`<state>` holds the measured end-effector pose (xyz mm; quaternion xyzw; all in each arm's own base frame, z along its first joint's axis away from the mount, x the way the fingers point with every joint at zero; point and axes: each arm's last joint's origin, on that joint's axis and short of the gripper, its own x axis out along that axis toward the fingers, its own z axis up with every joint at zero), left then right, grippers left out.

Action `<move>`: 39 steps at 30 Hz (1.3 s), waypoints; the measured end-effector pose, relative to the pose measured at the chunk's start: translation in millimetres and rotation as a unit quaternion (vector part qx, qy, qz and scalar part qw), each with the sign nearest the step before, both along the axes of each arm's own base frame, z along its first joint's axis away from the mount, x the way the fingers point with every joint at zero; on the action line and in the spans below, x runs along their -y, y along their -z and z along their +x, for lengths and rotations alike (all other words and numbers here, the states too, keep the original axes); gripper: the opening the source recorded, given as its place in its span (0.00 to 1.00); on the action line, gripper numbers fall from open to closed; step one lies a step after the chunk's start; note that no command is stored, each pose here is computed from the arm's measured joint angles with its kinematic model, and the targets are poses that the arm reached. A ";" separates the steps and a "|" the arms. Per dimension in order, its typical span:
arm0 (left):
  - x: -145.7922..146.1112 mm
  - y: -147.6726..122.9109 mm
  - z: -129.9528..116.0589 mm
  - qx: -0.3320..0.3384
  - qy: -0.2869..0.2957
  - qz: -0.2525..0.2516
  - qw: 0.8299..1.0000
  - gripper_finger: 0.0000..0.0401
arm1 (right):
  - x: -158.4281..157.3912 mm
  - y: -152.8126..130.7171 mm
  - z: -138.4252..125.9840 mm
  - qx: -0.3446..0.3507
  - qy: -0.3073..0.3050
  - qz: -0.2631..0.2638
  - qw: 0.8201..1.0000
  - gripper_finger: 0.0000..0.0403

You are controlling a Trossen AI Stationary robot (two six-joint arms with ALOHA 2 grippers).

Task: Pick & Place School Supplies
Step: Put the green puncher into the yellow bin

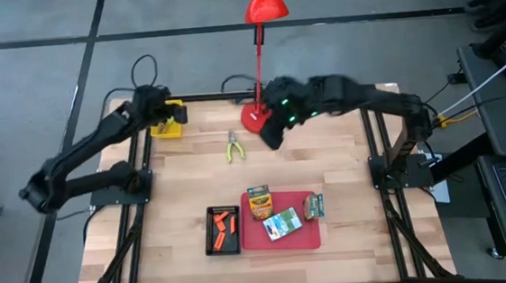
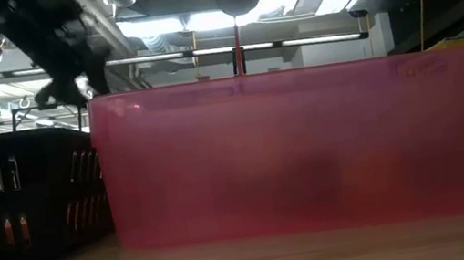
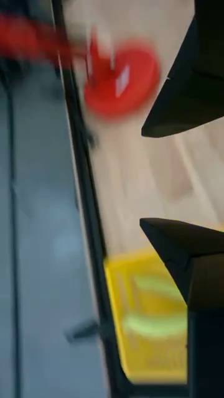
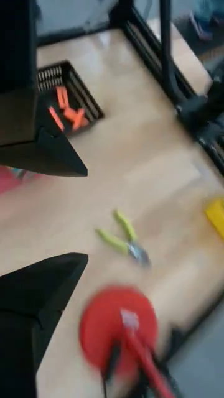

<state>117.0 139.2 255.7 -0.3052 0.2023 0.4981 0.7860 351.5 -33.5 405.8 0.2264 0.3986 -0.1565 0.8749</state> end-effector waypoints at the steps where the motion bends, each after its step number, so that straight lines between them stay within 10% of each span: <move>1: 8.8 -6.6 -0.4 0.017 0.020 0.012 1.000 0.55 | -0.3 14.2 7.9 0.006 -0.008 0.016 1.000 0.54; 11: 74.7 -25.5 2.2 0.114 0.096 -0.008 0.989 0.47 | 34.0 128.4 42.1 0.010 0.051 0.094 0.994 0.52; 39: 118.0 -26.1 33.1 0.148 0.135 0.009 0.980 0.43 | 61.2 229.1 79.9 -0.061 0.110 0.115 0.985 0.51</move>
